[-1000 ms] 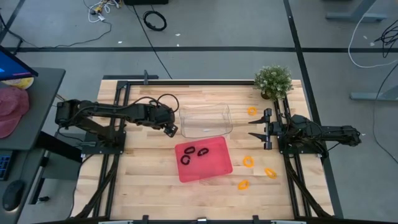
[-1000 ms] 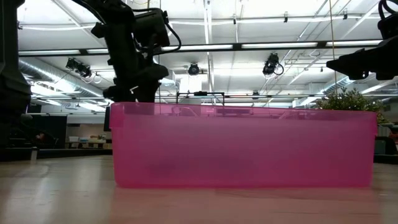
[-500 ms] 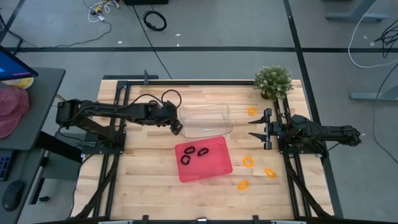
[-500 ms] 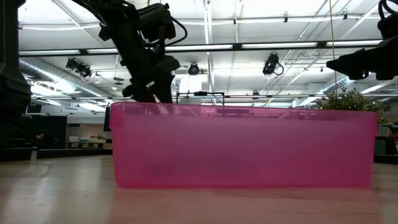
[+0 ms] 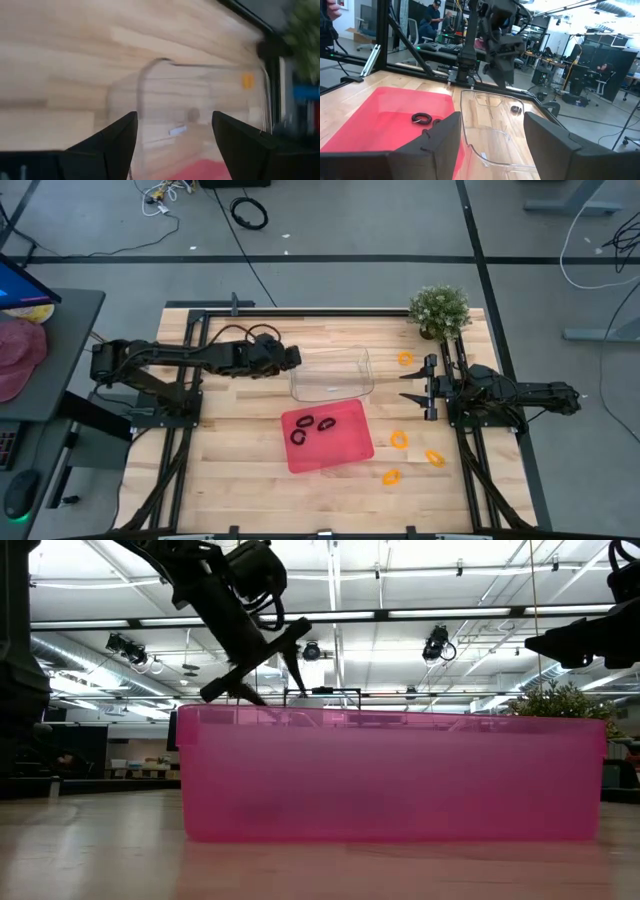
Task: Sort spring keychains
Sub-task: Put the black spring keychain into the red bin
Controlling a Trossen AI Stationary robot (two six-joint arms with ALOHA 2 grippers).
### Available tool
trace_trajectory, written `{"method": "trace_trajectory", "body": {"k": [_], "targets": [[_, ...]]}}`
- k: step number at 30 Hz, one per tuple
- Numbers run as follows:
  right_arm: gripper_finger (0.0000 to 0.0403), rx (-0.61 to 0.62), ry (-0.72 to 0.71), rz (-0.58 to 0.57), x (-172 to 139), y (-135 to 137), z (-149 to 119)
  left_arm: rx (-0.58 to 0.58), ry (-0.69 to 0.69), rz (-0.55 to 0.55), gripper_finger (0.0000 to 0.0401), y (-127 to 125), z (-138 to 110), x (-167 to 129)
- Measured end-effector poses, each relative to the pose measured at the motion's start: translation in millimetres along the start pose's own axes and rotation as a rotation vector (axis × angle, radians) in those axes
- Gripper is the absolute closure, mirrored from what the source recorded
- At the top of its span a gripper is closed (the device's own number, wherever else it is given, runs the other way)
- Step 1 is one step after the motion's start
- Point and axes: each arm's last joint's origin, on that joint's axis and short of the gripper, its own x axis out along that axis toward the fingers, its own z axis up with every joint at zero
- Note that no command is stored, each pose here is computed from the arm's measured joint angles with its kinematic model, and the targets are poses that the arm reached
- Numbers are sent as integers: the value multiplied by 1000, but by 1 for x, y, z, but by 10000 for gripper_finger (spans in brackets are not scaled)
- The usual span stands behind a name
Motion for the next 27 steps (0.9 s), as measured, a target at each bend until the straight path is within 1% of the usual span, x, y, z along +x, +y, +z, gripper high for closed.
{"method": "trace_trajectory", "body": {"k": [3, 9, 12, 15, 18, 19, 23, 27], "targets": [[181, 0, 0, 0, 0, 0, 0, -127, -10, 71, 142, 7, 0, 0], [181, 0, 0, 0, 0, 0, 0, -330, -36, 151, 142, 16, 10, 2], [181, 0, 0, 0, 0, 0, 0, -407, -64, 236, 142, 22, 14, 0], [181, 0, 0, 0, 0, 0, 0, -432, -94, 342, 142, 18, 24, -12], [181, 0, 0, 0, 0, 0, 0, -426, -124, 445, 142, 9, 35, -33], [181, 0, 0, 0, 0, 0, 0, -423, -135, 463, 142, 4, 39, -40], [181, 0, 0, 0, 0, 0, 0, -422, -141, 490, 142, -10, 48, -62], [181, 0, 0, 0, 0, 0, 0, -440, -114, 484, 142, -13, 50, -64]]}}
